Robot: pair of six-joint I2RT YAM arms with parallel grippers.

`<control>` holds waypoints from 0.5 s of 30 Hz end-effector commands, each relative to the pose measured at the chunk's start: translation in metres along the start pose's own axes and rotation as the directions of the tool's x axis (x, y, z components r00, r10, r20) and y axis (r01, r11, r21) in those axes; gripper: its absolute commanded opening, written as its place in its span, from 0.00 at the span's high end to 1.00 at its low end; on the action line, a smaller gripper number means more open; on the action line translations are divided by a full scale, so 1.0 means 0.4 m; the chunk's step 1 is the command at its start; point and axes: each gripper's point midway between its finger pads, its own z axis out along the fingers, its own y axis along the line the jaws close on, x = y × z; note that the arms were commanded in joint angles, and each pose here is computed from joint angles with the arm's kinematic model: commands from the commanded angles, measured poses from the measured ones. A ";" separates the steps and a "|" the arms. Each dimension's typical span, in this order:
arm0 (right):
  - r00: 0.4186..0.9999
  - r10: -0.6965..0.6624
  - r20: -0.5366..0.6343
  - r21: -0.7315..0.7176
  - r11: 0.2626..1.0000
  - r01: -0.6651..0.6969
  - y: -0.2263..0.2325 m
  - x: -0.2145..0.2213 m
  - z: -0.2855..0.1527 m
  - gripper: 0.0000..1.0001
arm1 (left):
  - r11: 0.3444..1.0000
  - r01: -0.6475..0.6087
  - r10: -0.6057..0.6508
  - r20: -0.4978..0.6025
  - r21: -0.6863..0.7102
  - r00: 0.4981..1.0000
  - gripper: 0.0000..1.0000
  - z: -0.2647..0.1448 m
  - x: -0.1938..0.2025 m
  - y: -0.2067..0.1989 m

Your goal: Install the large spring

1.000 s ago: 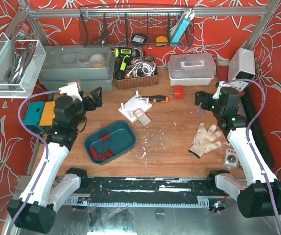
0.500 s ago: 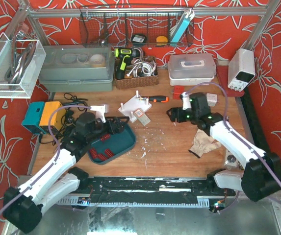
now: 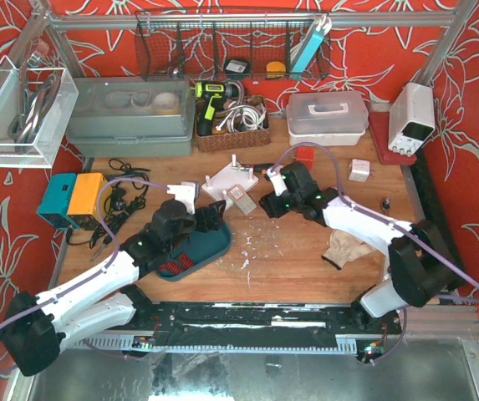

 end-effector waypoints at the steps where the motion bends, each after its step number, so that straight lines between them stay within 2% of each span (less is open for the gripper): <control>1: 0.992 -0.128 0.018 0.017 0.992 0.127 0.039 -0.042 0.055 0.30 | 0.998 -0.023 0.031 0.135 -0.060 0.990 0.00 -0.026 -0.031 0.040; 4: 0.987 -0.160 -0.005 0.016 0.987 0.160 0.059 -0.051 0.097 0.31 | 0.999 -0.032 0.037 0.186 -0.030 0.982 0.00 -0.044 -0.029 0.041; 8: 0.983 -0.177 -0.043 -0.017 0.984 0.177 0.083 -0.051 0.160 0.34 | 0.994 -0.063 0.041 0.219 0.093 0.975 0.00 -0.059 -0.009 0.003; 12: 0.976 -0.208 -0.069 -0.043 0.978 0.206 0.107 -0.043 0.209 0.35 | 0.994 -0.083 0.067 0.204 0.072 0.977 0.00 -0.058 0.005 0.015; 15: 0.971 -0.218 -0.100 -0.012 0.976 0.218 0.095 -0.034 0.242 0.34 | 0.993 -0.078 0.058 0.224 0.084 0.973 0.00 -0.070 0.003 0.015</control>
